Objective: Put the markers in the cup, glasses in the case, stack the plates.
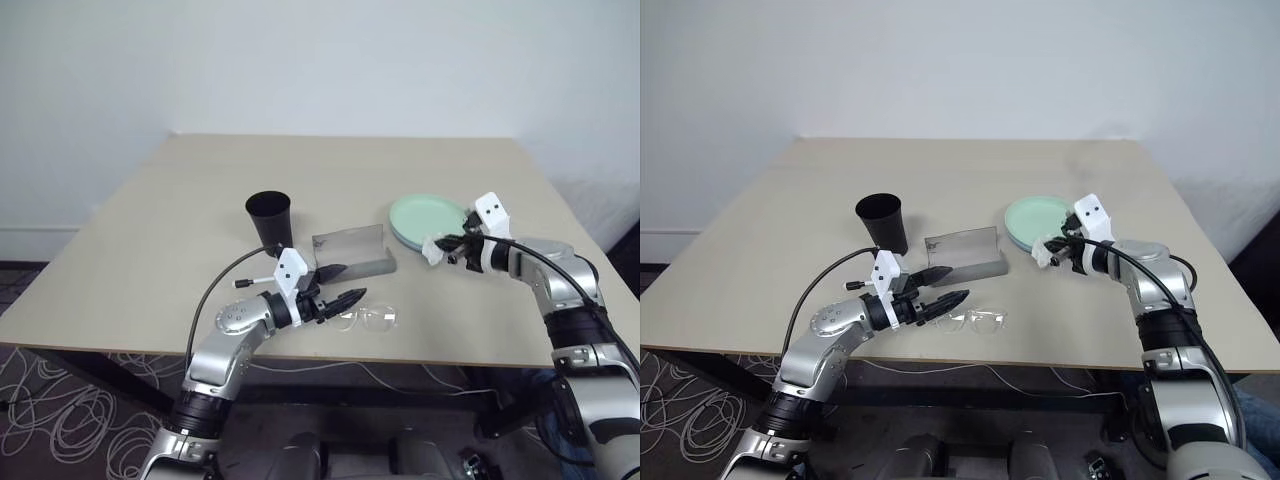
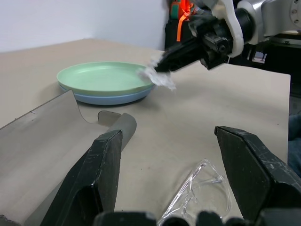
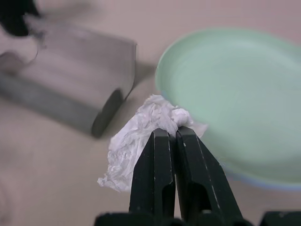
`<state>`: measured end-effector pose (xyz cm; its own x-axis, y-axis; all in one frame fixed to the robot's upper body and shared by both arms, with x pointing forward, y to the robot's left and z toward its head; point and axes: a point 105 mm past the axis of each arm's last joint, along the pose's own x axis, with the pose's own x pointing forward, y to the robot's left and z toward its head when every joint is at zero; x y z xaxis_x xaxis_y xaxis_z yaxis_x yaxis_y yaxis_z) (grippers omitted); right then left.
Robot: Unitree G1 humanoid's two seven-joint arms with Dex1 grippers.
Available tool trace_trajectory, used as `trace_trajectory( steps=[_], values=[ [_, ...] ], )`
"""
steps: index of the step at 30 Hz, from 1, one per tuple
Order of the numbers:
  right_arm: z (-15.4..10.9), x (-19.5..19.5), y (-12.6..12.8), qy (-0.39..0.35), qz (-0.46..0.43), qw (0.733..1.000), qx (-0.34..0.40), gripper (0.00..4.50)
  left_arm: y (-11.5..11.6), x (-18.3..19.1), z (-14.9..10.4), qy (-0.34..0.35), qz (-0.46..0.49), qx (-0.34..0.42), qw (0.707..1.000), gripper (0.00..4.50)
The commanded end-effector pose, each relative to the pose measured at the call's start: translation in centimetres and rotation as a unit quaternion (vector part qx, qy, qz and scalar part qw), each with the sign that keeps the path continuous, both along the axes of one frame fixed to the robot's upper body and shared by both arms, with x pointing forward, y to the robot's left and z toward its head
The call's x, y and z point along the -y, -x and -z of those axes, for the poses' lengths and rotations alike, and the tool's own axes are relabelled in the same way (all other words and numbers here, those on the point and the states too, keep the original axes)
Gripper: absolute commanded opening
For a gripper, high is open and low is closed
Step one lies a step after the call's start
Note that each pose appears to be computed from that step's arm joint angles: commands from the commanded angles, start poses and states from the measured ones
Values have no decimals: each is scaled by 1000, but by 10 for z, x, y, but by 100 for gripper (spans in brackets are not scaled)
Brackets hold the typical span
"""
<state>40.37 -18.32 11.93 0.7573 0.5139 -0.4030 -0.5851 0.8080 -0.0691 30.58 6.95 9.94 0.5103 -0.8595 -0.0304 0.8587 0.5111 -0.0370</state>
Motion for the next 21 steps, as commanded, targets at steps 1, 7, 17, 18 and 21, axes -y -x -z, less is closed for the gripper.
trace_trajectory(
  steps=[1, 7, 17, 18, 21],
  values=[
    [-27, 7, -26, 14, 53, 996, 65, 4, -2, 2, -11, 2, 5, 27, 1000, 333],
    [-19, 10, -47, 16, 105, 992, 67, 24, -3, 2, -12, 2, 2, 30, 1000, 333],
    [-16, 9, -54, -5, 118, 990, 71, 338, -1, -4, -13, 0, -13, 31, 999, 333],
    [-16, 11, -54, -2, 122, 990, 74, 373, -1, -4, -13, 0, -13, 30, 999, 333],
    [-17, 15, -53, 3, 125, 988, 88, 447, -2, -4, -12, -8, -11, 30, 999, 333]
  ],
)
